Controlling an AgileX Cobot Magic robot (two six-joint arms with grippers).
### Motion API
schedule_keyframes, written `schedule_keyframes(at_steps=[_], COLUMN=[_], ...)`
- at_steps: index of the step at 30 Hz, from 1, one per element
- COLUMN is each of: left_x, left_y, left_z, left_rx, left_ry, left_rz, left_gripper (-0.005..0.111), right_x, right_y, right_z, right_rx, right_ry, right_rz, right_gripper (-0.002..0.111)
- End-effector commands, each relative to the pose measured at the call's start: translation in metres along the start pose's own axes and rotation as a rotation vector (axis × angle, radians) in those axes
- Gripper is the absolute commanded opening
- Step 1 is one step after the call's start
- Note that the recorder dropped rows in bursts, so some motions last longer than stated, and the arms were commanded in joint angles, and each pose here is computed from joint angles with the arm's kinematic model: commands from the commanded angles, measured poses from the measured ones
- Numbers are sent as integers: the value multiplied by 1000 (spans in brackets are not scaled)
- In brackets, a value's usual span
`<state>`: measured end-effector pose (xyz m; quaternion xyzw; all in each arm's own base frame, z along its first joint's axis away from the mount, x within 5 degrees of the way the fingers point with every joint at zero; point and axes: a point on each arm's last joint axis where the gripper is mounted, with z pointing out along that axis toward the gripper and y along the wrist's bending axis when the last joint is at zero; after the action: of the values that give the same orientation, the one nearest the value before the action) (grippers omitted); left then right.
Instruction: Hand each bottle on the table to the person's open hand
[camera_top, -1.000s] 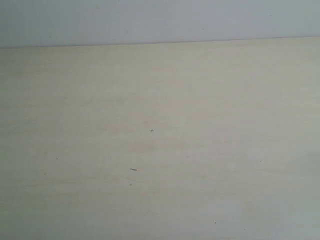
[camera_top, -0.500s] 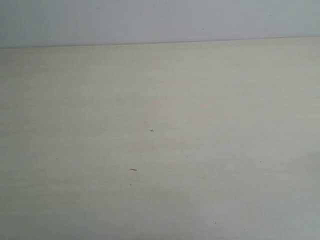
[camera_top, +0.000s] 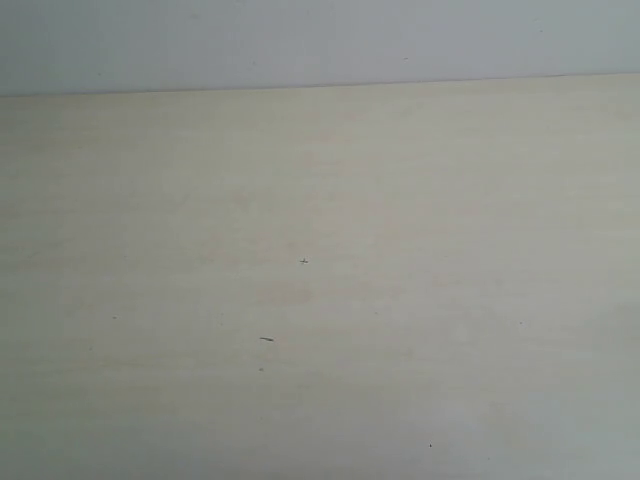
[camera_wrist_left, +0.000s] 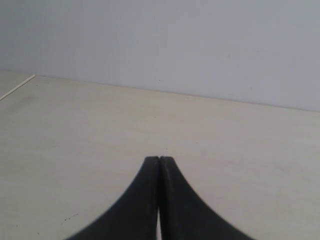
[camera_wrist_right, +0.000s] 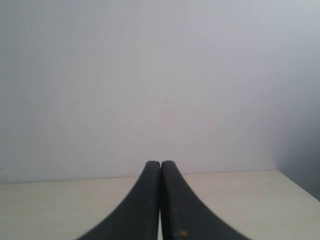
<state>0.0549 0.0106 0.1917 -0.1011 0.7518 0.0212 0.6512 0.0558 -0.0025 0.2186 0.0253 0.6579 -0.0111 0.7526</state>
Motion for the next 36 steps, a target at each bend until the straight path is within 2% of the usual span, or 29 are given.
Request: schedule_keyframes(at_steps=[1, 4, 7, 13, 17, 21, 36], left_x=[0, 0, 0, 0, 0, 0, 0], left_y=[0, 0, 0, 0, 0, 0, 0], left_z=[0, 0, 0, 0, 0, 0, 0], left_rx=[-3, -3, -3, -3, -3, -3, -3], left_ry=[-7, -7, -7, -7, -7, -7, -7], left_rz=[7, 7, 7, 7, 7, 7, 7], left_gripper=[0, 0, 0, 0, 0, 0, 0], right_x=[3, 3, 5, 12, 11, 12, 11], right_y=[-1, -1, -2, -3, -2, -2, -2], right_z=[0, 0, 0, -1, -1, -1, -1], right_rx=[14, 14, 25, 39, 36, 34, 32], right_ry=[15, 15, 38, 112, 103, 120, 102], right_rz=[5, 34, 139, 92, 163, 80, 81], right_gripper=[0, 0, 0, 0, 0, 0, 0])
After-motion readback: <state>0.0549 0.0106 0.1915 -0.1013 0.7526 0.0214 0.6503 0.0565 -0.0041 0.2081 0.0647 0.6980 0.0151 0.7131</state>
